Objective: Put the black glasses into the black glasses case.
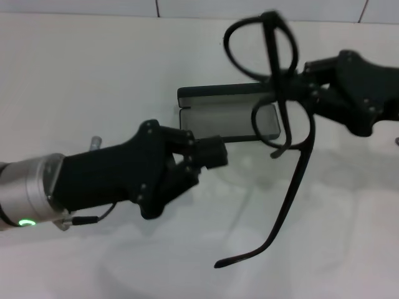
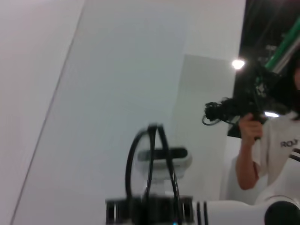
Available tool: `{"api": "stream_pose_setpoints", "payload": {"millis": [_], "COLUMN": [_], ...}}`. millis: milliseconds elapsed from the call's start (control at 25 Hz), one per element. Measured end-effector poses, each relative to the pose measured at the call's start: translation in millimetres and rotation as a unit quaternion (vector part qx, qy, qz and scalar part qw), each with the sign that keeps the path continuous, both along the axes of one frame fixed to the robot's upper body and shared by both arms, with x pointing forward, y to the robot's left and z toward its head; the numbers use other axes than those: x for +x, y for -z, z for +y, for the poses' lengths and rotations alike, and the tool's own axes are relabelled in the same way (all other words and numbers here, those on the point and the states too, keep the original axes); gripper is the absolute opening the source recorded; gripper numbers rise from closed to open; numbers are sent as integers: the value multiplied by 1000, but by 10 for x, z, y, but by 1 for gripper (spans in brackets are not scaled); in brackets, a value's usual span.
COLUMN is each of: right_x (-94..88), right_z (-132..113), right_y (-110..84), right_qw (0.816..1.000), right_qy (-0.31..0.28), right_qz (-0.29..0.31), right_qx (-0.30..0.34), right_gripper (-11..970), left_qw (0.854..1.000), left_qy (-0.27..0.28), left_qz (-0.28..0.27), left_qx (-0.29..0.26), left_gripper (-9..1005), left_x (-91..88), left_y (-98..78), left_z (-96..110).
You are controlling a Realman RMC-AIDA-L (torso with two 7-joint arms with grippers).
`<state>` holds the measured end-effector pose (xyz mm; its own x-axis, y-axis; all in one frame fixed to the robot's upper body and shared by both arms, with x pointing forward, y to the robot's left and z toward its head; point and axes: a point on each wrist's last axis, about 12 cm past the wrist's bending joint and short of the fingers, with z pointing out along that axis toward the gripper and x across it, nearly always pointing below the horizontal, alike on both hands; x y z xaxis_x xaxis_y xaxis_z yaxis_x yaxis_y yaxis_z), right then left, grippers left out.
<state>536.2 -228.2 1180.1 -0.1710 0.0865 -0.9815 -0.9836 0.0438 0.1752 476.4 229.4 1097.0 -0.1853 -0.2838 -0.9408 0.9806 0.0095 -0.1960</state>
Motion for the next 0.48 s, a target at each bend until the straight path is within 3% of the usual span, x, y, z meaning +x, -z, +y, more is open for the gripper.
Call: {"api": "stream_pose_setpoints", "payload": {"millis": [320,480], "right_x": [-62,-23], "right_z": [-78,-76], "right_y": [-200,-204], "right_qw": [993,988], "right_qy": [2,18], "right_qz": [-73,-92], "right_qx": [95,122], "right_gripper": [70,70], "left_qw": [998,994], "left_qy": [59,97], "left_qz": [-7,-19], "left_qx": [28,37], "left_gripper": [53,53], "left_x": [-31,-43], "left_y": [24,19], "left_z": [-133,-261]}}
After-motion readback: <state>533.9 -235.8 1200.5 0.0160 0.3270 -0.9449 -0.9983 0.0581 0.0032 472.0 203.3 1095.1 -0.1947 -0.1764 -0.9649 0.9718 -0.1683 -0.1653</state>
